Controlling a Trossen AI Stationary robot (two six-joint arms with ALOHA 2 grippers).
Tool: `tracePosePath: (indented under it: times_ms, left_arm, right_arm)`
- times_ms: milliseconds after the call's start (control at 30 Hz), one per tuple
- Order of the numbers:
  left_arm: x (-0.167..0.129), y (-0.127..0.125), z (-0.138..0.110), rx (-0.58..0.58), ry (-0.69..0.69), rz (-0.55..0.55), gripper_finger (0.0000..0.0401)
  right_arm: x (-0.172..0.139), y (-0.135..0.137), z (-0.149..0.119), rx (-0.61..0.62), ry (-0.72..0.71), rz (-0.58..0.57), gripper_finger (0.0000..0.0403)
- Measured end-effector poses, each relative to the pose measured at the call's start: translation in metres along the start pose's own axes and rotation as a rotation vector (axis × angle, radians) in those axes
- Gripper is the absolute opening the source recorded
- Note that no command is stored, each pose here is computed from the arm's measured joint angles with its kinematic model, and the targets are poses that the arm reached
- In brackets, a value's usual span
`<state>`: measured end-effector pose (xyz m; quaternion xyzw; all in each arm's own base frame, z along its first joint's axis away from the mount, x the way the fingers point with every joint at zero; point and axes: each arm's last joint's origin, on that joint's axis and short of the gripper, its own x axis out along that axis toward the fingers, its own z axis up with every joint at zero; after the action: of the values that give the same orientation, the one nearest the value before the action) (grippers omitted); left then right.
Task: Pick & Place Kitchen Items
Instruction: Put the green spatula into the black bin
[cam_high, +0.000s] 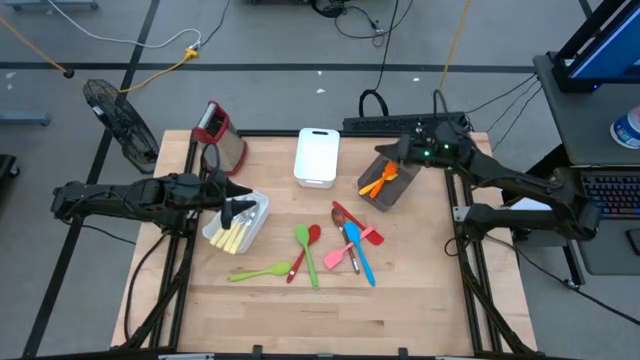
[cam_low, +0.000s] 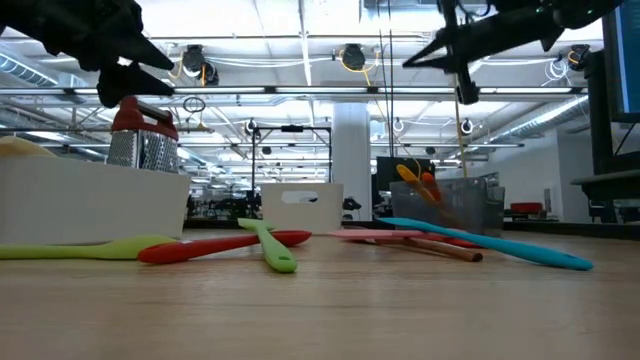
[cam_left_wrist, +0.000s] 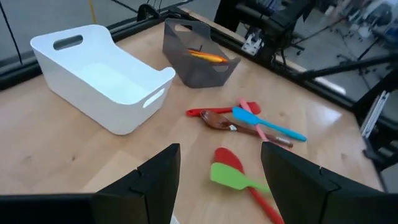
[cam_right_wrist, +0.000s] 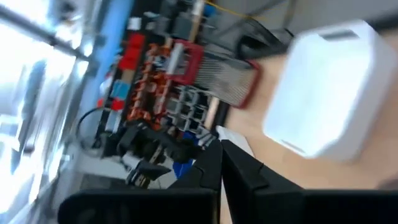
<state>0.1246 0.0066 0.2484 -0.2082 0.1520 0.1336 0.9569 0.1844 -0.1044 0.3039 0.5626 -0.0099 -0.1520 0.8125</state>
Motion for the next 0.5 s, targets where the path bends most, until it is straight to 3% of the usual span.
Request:
tracePosePath:
  times_ms: [167,367,500]
  left_arm:
    - [0.002,-0.006,0.01,-0.122,-0.099,-0.06,0.023]
    - [0.02,-0.027,0.024,-0.142,-0.235,-0.173,0.023]
    - [0.037,-0.046,0.032,-0.154,-0.186,-0.127,0.023]
  right_arm:
    - [-0.013,0.011,0.0,-0.163,-0.03,0.066,0.0001]
    - [-0.027,0.02,-0.002,-0.292,-0.001,0.142,0.0001]
    - [-0.033,0.025,-0.003,-0.375,0.014,0.185,0.0001]
